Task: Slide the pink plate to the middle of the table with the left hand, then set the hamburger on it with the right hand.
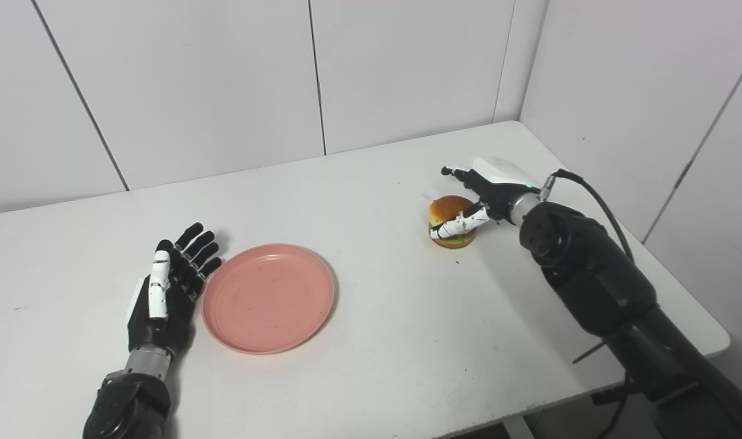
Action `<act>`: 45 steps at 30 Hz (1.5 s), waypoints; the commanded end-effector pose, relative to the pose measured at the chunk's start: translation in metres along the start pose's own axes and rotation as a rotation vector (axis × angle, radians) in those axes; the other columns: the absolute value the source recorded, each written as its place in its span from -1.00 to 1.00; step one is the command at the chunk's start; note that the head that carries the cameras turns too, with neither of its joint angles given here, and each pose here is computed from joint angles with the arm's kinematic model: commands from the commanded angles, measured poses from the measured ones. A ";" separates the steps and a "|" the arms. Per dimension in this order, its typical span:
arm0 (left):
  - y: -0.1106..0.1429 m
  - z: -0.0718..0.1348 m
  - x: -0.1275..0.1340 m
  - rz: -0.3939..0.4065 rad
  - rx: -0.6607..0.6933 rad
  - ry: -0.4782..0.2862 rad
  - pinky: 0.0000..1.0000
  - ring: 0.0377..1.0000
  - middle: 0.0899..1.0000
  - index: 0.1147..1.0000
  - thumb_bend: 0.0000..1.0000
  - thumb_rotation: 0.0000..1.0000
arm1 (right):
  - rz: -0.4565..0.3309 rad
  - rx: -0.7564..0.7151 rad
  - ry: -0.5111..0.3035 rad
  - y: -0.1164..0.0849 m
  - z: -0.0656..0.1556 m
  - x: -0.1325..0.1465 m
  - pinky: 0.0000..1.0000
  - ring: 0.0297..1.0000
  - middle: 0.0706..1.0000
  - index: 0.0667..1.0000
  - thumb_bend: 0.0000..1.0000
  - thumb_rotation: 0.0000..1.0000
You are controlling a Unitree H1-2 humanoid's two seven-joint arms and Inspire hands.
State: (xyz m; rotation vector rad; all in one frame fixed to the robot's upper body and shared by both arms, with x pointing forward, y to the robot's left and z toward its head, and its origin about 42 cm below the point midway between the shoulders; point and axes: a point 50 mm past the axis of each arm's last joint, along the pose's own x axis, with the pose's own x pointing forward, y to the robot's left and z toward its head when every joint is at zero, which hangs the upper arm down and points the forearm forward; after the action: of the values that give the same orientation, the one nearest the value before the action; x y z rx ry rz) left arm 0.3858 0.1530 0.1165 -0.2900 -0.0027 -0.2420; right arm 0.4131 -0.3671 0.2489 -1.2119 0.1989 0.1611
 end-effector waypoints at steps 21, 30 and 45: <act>-0.004 0.003 0.001 -0.003 -0.011 0.003 0.72 0.74 0.67 0.57 -0.20 1.00 | -0.046 -0.097 -0.038 -0.009 0.005 0.003 0.00 0.20 0.36 0.54 0.43 -0.91; -0.005 0.003 0.002 -0.001 -0.004 0.003 0.70 0.74 0.66 0.57 -0.20 1.00 | -0.132 -0.133 -0.072 -0.010 0.005 0.001 -0.52 -0.35 -0.12 0.20 0.09 -1.00; -0.008 0.004 0.000 0.003 0.005 0.007 0.69 0.72 0.64 0.55 -0.21 1.00 | -0.322 -0.008 -0.178 -0.007 0.029 -0.006 -0.57 -0.43 -0.17 -0.07 0.04 -1.00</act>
State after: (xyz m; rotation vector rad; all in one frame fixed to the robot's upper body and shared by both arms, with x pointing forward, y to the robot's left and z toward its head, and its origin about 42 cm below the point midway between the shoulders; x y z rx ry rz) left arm 0.3833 0.1501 0.1189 -0.2914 0.0015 -0.2379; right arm 0.4075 -0.3472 0.2343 -1.2146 -0.0045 0.0402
